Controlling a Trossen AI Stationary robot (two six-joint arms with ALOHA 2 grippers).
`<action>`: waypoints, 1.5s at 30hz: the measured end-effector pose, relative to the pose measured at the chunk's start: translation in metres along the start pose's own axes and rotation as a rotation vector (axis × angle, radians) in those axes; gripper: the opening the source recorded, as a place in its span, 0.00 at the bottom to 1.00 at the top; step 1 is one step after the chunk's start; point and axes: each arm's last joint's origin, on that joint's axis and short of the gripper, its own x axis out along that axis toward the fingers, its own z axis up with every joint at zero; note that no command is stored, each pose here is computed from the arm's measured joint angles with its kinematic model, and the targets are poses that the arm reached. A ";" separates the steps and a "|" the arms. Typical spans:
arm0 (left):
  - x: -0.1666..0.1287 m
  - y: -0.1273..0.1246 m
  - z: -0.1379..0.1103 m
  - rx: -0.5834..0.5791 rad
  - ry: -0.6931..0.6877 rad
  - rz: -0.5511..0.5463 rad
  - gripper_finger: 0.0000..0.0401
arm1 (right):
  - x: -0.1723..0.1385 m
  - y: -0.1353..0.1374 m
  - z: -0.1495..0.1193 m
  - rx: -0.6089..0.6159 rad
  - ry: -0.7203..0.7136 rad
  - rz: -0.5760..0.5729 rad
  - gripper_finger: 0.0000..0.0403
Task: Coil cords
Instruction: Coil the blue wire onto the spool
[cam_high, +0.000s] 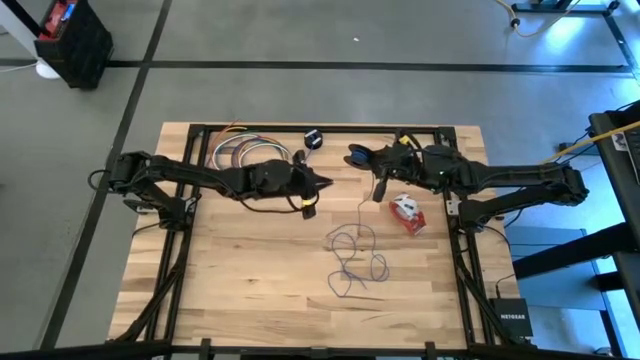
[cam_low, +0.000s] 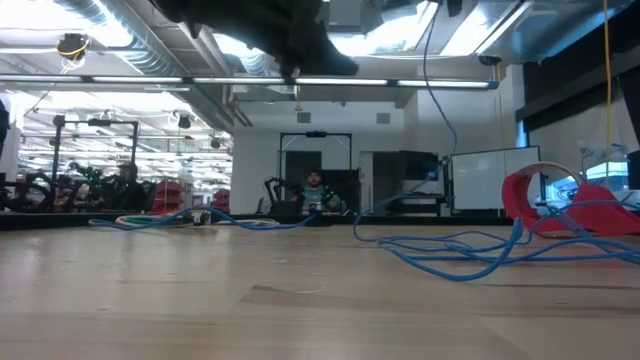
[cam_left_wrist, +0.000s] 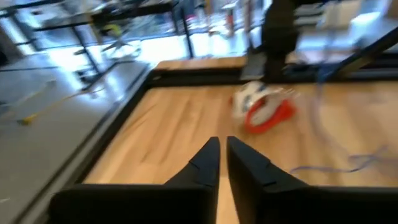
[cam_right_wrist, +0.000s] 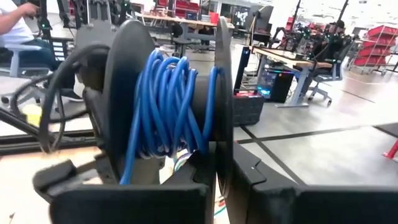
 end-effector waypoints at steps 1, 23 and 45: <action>0.001 -0.001 0.000 -0.012 -0.015 -0.038 0.09 | 0.000 0.000 0.000 -0.006 0.000 -0.001 0.05; 0.066 -0.027 -0.004 -0.040 -0.217 -0.273 0.42 | 0.000 0.000 -0.001 -0.020 0.003 0.006 0.05; 0.080 -0.030 -0.006 -0.013 -0.254 -0.261 0.21 | 0.001 0.000 0.000 -0.017 -0.007 0.006 0.05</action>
